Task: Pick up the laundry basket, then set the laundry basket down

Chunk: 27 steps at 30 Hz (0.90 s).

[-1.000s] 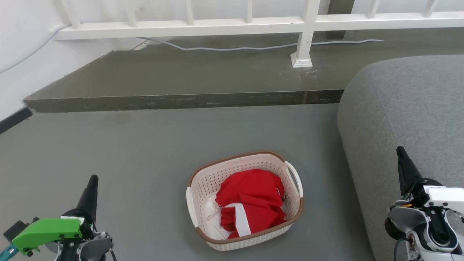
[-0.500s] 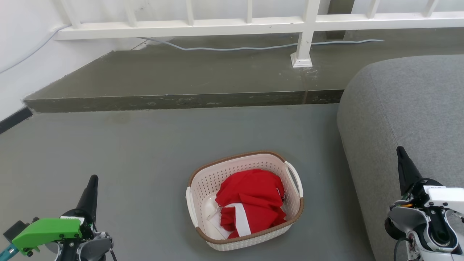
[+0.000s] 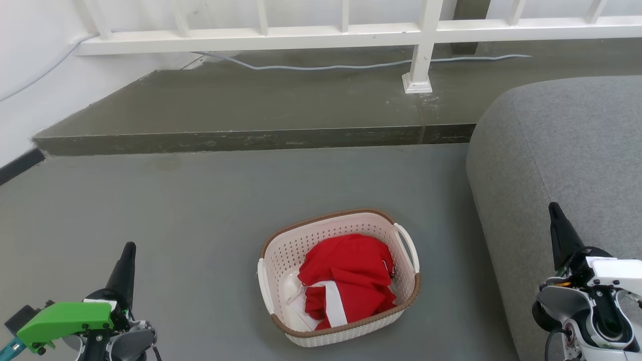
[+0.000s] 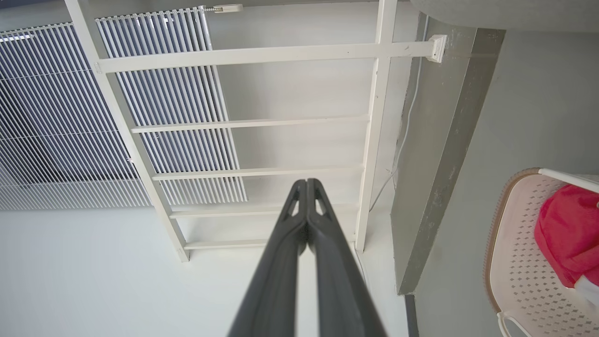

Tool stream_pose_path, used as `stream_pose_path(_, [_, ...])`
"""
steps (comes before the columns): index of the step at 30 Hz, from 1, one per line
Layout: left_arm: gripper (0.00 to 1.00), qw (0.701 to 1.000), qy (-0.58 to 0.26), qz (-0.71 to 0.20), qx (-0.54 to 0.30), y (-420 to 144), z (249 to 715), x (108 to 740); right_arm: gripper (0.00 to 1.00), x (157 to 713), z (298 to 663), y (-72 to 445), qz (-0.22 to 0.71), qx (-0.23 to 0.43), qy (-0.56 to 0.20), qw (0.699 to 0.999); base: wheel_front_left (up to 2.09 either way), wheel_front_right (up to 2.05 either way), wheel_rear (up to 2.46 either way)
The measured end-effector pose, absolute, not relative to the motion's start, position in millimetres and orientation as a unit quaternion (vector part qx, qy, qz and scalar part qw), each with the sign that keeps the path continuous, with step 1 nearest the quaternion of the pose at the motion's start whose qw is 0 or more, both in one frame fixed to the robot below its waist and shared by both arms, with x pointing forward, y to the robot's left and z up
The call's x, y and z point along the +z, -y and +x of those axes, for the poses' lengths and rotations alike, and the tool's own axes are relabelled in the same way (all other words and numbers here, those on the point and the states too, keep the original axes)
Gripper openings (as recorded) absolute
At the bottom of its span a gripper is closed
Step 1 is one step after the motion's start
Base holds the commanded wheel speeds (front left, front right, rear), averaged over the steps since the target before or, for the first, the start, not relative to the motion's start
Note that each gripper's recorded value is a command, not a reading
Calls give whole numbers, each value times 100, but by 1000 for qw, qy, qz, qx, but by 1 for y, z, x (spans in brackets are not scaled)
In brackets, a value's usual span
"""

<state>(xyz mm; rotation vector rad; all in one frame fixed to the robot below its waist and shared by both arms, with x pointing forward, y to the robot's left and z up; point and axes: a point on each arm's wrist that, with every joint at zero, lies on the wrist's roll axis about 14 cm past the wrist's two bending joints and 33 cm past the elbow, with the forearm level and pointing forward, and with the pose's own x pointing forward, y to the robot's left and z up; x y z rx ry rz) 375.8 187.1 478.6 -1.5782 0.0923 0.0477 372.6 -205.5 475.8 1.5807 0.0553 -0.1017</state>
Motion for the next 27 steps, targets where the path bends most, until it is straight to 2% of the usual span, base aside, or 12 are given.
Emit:
stream_pose_path(7, [0,703,-43,-710,22,-187,376,478,0,475,372,205,710,-47,-26,702,0,0,0])
stream_pose_path(8, [100,702,-47,-710,25,-186,375,474,100,471,371,204,711,-51,-30,700,0,0,0])
stream_pose_path(14, [100,692,-76,-717,49,-177,363,450,100,439,352,196,719,-85,-66,687,0,0,0])
stream_pose_path(27, [100,704,-67,-706,41,-172,366,458,100,448,357,194,705,-78,-54,703,0,0,0])
